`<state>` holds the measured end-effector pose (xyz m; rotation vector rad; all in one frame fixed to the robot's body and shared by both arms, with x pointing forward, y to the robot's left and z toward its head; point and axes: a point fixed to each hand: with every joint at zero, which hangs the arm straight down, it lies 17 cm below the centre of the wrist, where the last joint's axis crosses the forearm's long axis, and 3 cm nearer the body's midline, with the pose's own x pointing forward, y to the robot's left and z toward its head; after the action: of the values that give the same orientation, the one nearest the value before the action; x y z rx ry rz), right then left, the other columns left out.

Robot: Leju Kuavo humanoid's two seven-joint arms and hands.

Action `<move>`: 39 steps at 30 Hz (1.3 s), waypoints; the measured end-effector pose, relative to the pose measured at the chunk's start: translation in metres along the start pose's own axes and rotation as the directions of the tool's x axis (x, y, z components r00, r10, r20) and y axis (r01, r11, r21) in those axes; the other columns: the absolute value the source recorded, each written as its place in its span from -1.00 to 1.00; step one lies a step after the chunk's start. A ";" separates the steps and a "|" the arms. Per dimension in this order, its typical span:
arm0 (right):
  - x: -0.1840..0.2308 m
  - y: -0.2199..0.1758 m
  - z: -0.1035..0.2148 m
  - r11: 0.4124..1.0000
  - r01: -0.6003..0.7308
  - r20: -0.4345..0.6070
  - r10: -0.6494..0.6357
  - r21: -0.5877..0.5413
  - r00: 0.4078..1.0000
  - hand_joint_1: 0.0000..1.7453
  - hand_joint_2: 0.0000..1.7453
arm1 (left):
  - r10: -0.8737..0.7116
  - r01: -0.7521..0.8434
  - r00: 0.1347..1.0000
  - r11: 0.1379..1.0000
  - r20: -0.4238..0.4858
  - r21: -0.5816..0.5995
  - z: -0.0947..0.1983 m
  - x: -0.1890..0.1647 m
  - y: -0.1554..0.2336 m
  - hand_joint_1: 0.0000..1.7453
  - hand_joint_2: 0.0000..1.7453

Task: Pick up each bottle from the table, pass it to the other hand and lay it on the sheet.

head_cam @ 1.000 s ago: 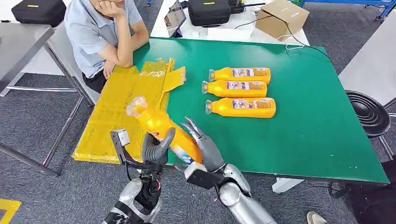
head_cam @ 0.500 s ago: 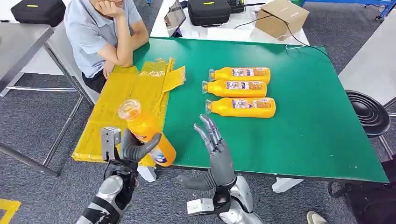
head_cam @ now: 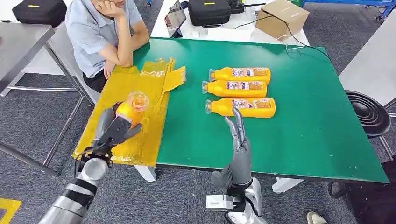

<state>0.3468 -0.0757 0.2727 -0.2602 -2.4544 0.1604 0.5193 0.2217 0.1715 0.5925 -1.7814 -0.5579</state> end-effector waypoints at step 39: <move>-0.002 0.042 0.026 0.986 0.138 -0.093 -0.130 0.089 0.987 -1.00 1.00 | -0.448 0.356 0.894 0.729 -0.015 -0.585 0.011 -0.098 -0.118 -1.00 1.00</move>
<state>0.3384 -0.0366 0.2437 -0.0583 -2.3606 0.2026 0.5467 0.1953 0.0223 0.5780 -1.2325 -1.2640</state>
